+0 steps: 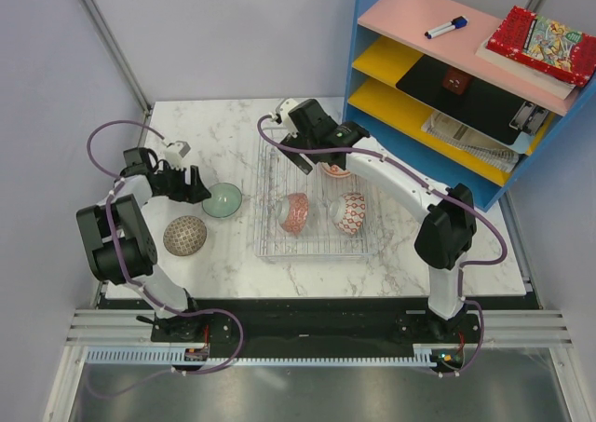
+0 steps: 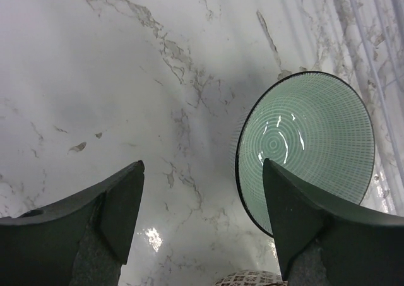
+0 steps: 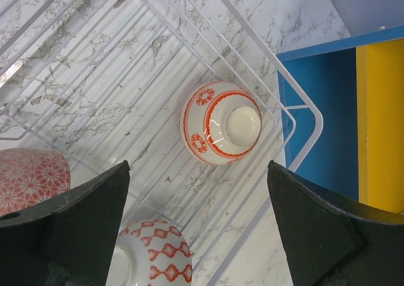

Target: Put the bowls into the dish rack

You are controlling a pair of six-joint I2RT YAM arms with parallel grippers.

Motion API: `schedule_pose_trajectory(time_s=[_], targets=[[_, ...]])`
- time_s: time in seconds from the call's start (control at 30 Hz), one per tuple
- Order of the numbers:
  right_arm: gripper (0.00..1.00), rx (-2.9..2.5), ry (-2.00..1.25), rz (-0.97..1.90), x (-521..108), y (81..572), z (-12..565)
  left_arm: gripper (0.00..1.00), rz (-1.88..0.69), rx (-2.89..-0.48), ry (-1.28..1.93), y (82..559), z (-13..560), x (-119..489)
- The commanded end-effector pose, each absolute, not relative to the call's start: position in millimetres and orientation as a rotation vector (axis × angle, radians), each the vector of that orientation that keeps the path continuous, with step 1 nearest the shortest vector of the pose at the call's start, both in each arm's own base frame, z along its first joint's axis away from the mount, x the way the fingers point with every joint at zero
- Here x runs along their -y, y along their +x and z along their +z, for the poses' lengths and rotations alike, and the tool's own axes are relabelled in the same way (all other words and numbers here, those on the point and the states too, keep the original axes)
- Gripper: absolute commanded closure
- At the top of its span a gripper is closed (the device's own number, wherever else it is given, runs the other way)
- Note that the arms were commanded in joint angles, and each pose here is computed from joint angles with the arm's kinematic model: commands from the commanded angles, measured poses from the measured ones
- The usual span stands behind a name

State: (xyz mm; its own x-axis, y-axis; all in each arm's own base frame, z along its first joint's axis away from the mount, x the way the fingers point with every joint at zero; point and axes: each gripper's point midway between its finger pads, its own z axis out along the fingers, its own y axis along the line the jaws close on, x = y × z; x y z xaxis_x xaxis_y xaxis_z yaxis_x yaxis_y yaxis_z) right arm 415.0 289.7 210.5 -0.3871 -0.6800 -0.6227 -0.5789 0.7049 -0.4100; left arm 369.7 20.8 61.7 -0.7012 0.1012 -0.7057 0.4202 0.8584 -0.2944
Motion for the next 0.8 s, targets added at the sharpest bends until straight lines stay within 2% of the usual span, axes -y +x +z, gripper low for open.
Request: schedule_pose_trajectory(time_s=[0.0, 0.07, 0.2, 0.27, 0.3, 0.37, 0.4, 0.47, 0.77], targets=[[0.04, -2.070, -0.918, -0.114, -290, 409, 234, 0.23, -0.463, -2.347, 0.397, 383, 56, -24], [0.04, -2.067, -0.919, -0.112, -289, 408, 235, 0.25, -0.443, -2.372, 0.407, 383, 50, -25], [0.04, -2.071, -0.918, -0.110, -290, 408, 234, 0.50, -0.450, -2.371, 0.411, 383, 50, -23], [0.04, -2.075, -0.919, -0.111, -289, 407, 233, 0.58, -0.456, -2.372, 0.410, 383, 51, -22], [0.04, -2.073, -0.918, -0.110, -289, 407, 234, 0.67, -0.456, -2.372, 0.408, 383, 52, -23], [0.04, -2.072, -0.917, -0.108, -290, 407, 235, 0.75, -0.455, -2.375, 0.408, 384, 52, -23], [0.04, -2.071, -0.914, -0.108, -289, 407, 236, 0.87, -0.457, -2.378, 0.409, 383, 51, -23], [0.04, -2.068, -0.908, -0.102, -289, 407, 238, 0.98, -0.455, -2.377, 0.409, 385, 52, -24], [0.04, -2.063, -0.873, -0.071, -293, 407, 246, 0.98, -0.473, -2.301, 0.442, 402, 86, -19]])
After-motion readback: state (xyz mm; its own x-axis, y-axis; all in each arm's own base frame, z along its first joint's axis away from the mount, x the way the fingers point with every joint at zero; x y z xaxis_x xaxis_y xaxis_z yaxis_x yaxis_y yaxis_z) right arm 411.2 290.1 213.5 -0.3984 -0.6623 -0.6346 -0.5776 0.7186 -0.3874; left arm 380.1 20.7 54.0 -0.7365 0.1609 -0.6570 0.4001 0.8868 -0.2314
